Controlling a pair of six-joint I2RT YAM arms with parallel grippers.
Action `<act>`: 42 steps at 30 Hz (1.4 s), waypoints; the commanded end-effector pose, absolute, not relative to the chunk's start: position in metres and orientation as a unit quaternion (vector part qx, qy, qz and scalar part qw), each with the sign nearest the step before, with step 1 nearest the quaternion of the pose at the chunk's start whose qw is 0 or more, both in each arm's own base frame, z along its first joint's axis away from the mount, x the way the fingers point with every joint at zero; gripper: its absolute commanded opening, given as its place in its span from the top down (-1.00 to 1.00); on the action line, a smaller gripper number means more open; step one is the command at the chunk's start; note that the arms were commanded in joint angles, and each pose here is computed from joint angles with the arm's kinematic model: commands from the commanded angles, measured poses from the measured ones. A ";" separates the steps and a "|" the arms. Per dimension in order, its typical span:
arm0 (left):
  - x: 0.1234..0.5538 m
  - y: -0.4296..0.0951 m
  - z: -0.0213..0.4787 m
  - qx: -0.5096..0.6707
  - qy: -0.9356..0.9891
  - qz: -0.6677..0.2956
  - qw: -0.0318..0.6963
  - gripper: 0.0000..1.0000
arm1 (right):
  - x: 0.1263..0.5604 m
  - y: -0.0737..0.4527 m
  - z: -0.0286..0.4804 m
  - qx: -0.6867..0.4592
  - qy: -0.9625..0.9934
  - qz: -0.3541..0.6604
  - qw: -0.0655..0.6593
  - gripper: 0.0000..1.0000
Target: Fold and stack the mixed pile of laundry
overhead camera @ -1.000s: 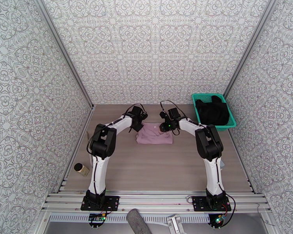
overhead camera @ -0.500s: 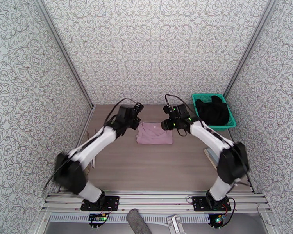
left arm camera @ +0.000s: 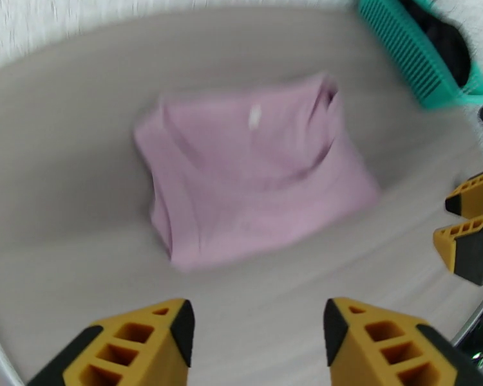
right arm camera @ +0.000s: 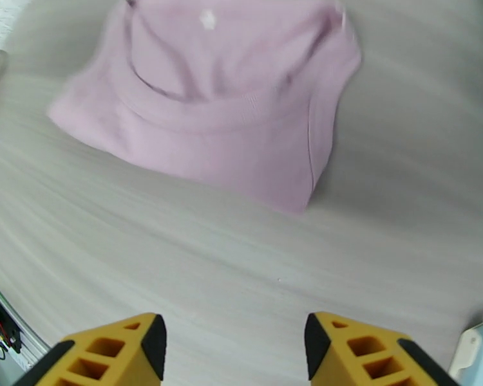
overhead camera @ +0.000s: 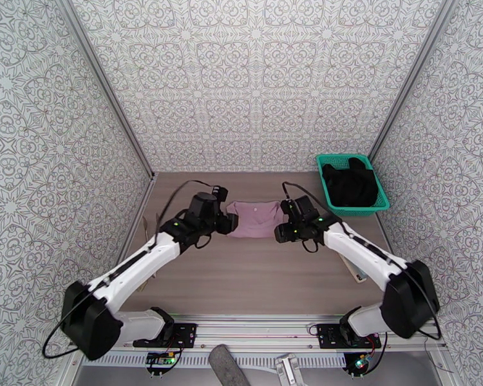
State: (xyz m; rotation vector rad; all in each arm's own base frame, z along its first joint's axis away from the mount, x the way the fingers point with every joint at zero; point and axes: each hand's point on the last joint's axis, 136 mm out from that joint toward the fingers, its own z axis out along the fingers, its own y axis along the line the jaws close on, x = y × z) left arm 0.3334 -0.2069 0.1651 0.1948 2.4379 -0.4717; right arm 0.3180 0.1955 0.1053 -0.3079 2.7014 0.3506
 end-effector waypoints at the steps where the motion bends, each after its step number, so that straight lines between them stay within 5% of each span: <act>1: 0.336 -0.210 0.136 0.025 0.947 -0.172 0.269 -0.13 | 0.330 0.200 0.085 -0.089 0.972 0.116 0.182 -0.25; 11: 0.404 -0.203 0.074 0.006 0.970 -0.087 0.225 -0.07 | 0.374 0.223 0.055 -0.095 0.976 0.102 0.167 -0.23; 27: 0.435 -0.192 -0.007 -0.004 0.986 -0.031 0.161 -0.08 | 0.417 0.231 0.010 -0.100 0.985 0.046 0.130 -0.14; 42: 0.531 -0.155 -0.028 -0.018 0.991 -0.054 0.122 -0.08 | 0.501 0.243 -0.004 -0.069 0.986 0.056 0.139 -0.05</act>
